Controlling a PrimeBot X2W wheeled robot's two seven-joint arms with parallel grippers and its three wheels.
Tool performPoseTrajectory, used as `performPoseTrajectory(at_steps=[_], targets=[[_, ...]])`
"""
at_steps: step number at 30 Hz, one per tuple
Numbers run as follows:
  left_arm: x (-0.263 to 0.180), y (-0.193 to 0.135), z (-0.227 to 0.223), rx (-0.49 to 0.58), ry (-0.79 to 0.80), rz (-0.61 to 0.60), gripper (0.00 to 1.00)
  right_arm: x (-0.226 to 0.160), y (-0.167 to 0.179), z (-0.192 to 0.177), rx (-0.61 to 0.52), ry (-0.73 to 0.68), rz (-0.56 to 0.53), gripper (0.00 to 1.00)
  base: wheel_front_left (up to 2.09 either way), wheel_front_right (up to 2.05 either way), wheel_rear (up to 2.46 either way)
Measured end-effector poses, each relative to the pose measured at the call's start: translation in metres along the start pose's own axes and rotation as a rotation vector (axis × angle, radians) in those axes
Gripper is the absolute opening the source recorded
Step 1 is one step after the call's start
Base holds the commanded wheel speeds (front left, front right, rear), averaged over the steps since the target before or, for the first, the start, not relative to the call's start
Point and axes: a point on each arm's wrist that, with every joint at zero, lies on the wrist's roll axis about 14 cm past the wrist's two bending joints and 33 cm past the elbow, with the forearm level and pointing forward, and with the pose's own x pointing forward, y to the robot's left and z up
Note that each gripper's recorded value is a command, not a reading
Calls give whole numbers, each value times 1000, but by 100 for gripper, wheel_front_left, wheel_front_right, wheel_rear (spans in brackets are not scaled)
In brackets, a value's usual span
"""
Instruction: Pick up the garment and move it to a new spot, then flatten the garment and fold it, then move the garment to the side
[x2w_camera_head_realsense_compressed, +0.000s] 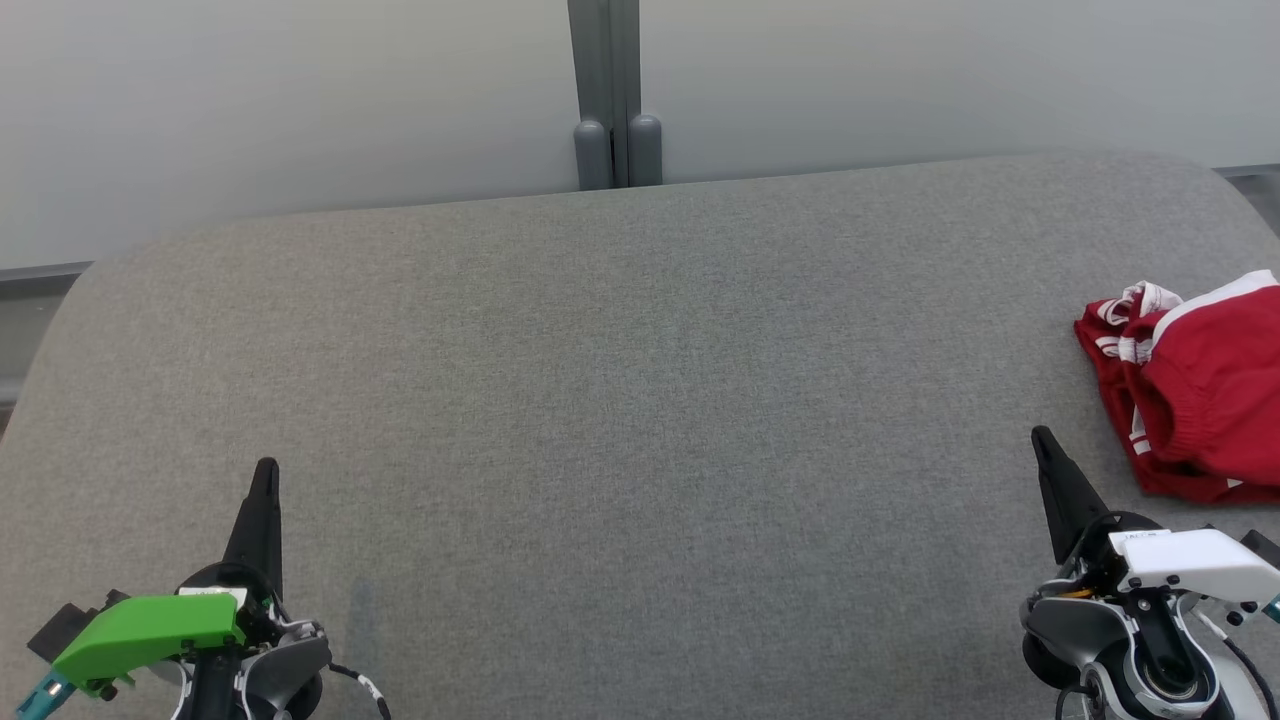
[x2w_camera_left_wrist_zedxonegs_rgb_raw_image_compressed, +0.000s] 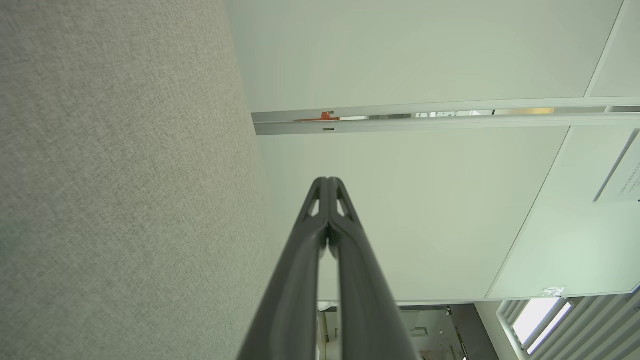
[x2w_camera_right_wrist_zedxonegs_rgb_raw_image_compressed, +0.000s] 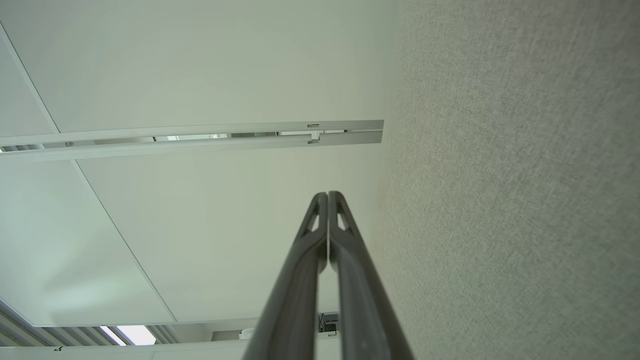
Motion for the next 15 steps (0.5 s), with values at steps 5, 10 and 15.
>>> performPoseTrajectory(at_steps=[5,10,15], targets=[[0,0,0,0,0,0,0,0,0,0,0,0,0,0,0,0,0],[0,0,0,0,0,0,0,0,0,0,0,0,0,0,0,0,0],[0,0,0,0,0,0,0,0,0,0,0,0,0,0,0,0,0]])
